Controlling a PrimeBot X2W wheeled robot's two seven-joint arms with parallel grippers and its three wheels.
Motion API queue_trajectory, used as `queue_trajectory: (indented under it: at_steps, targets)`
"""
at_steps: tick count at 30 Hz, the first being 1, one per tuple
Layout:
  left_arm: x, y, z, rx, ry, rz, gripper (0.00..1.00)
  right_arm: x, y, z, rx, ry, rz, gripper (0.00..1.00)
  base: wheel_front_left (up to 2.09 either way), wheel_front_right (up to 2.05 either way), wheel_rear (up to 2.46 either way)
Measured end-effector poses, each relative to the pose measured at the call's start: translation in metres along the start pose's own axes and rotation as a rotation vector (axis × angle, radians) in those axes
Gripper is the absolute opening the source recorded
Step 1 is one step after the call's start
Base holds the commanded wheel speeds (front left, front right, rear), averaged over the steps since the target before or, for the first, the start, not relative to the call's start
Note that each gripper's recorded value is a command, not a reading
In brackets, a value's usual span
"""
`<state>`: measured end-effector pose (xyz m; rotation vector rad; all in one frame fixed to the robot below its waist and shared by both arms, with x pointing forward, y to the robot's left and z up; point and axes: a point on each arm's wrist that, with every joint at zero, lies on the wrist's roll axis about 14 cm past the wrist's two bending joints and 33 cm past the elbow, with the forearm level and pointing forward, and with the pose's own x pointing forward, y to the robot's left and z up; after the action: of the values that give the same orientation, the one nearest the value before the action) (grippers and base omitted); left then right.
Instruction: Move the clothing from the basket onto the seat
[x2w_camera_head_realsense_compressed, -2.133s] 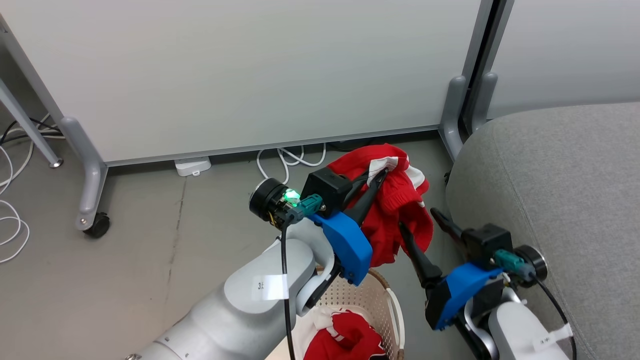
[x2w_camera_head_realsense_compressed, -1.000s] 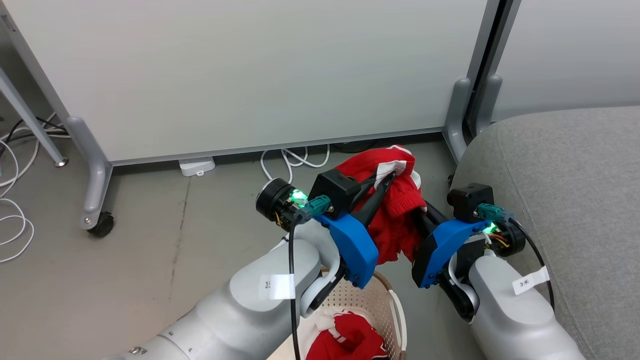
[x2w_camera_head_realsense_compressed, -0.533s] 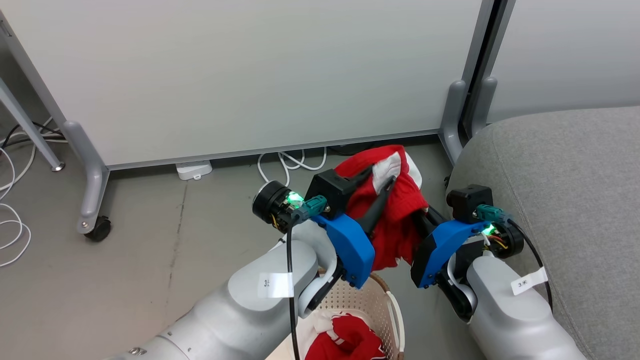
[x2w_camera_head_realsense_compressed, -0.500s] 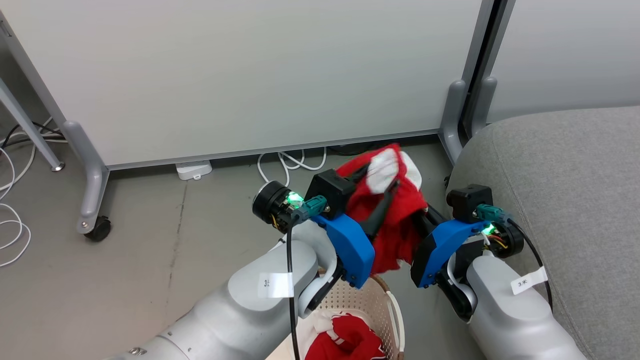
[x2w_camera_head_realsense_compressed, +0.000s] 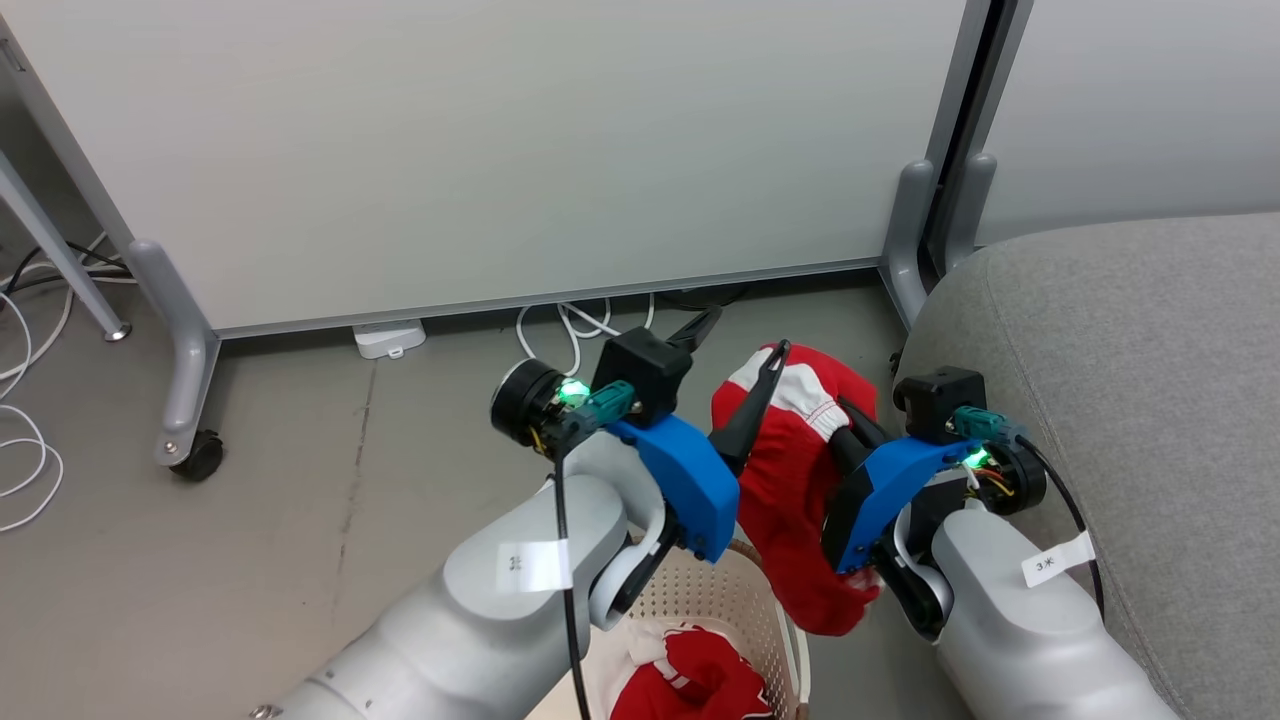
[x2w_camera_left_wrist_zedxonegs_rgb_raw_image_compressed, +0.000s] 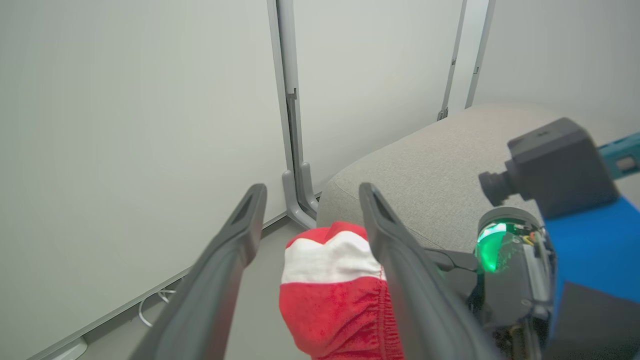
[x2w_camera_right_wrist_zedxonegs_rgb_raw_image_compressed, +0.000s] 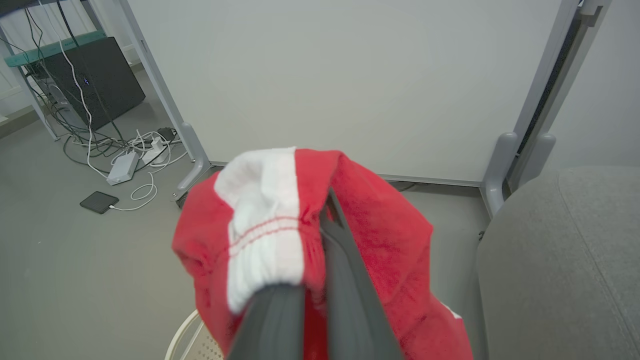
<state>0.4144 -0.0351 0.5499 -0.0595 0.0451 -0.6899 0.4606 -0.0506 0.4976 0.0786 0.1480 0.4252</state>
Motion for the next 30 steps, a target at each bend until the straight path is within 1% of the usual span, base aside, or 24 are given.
queue_trajectory:
  at_steps: [4,7,13,19,30]
  targets:
    - [-0.008,0.010,-0.002,-0.030,-0.026,0.044,1.00,0.001,-0.002,0.002,-0.009,-0.005,0.001,0.00,0.00,0.00,0.00]
    - [-0.019,0.018,-0.010,-0.064,-0.038,0.075,1.00,0.000,-0.005,0.001,-0.017,-0.001,-0.001,0.00,0.00,0.00,0.00]
    - [-0.046,0.033,-0.022,-0.090,-0.069,0.140,1.00,0.001,-0.011,0.001,-0.019,-0.002,-0.011,0.00,0.00,0.00,0.00]
    - [-0.070,0.042,-0.035,-0.092,-0.084,0.185,1.00,0.002,-0.014,-0.001,-0.018,-0.001,-0.015,0.00,0.00,0.00,0.00]
    - [-0.103,0.059,-0.051,-0.062,-0.078,0.262,1.00,0.001,-0.012,0.004,-0.021,-0.017,-0.010,0.00,0.00,0.00,0.00]
